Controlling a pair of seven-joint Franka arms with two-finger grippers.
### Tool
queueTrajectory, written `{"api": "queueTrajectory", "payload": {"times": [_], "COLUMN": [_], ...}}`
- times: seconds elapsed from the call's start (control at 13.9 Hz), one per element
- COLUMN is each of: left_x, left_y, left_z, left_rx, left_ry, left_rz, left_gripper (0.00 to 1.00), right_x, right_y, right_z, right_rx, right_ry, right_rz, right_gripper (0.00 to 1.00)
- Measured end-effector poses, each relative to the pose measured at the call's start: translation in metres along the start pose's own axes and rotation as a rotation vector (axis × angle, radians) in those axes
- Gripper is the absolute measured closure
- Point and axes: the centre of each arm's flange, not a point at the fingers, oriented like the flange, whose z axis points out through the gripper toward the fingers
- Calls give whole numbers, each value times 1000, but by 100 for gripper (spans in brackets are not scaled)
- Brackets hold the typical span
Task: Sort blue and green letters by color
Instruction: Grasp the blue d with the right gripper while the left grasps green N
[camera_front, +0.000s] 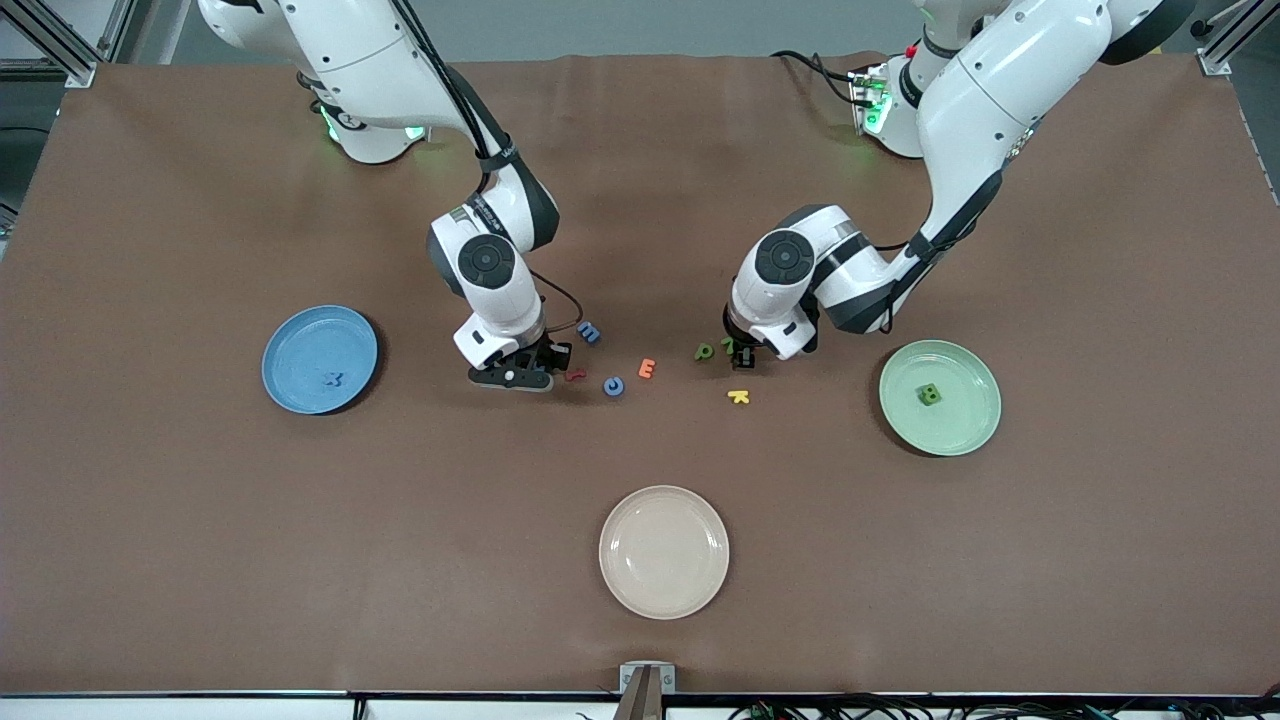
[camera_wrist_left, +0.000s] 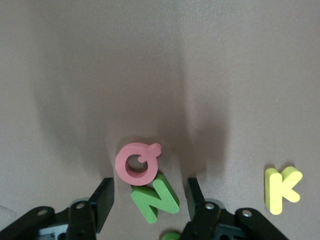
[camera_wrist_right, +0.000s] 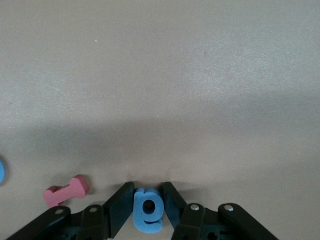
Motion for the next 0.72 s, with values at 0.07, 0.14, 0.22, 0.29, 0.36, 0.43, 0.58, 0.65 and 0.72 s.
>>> {"api": "queueTrajectory", "payload": {"times": [0.07, 0.14, 0.22, 0.29, 0.36, 0.43, 0.58, 0.65, 0.72], "left_x": [-3, -8, -12, -15, -16, -17, -16, -15, -14], "left_y": [-2, -5, -7, -7, -7, -7, -5, -3, 2], "left_z": [0, 1, 0, -1, -1, -2, -3, -5, -9], "left_rx": [-2, -2, -3, -7, -10, -14, -30, -39, -52], "left_ry": [1, 1, 1, 0, 0, 2, 12, 13, 11], "left_rz": [8, 18, 26, 31, 35, 40, 65, 72, 74], "left_gripper": [35, 35, 40, 50, 63, 67, 67, 67, 67], "right_x": [0, 0, 0, 0, 0, 0, -2, -4, -6], "right_y": [0, 0, 0, 0, 0, 0, -3, -5, -7], "right_z": [0, 0, 0, 0, 0, 0, 0, 0, 0], "right_rx": [0, 0, 0, 0, 0, 0, 1, 1, 1], "right_ry": [0, 0, 0, 0, 0, 0, 0, 0, 0], "right_rz": [0, 0, 2, 12, 27, 43, 57, 60, 62], "right_gripper": [67, 67, 67, 67, 67, 67, 67, 67, 67]}}
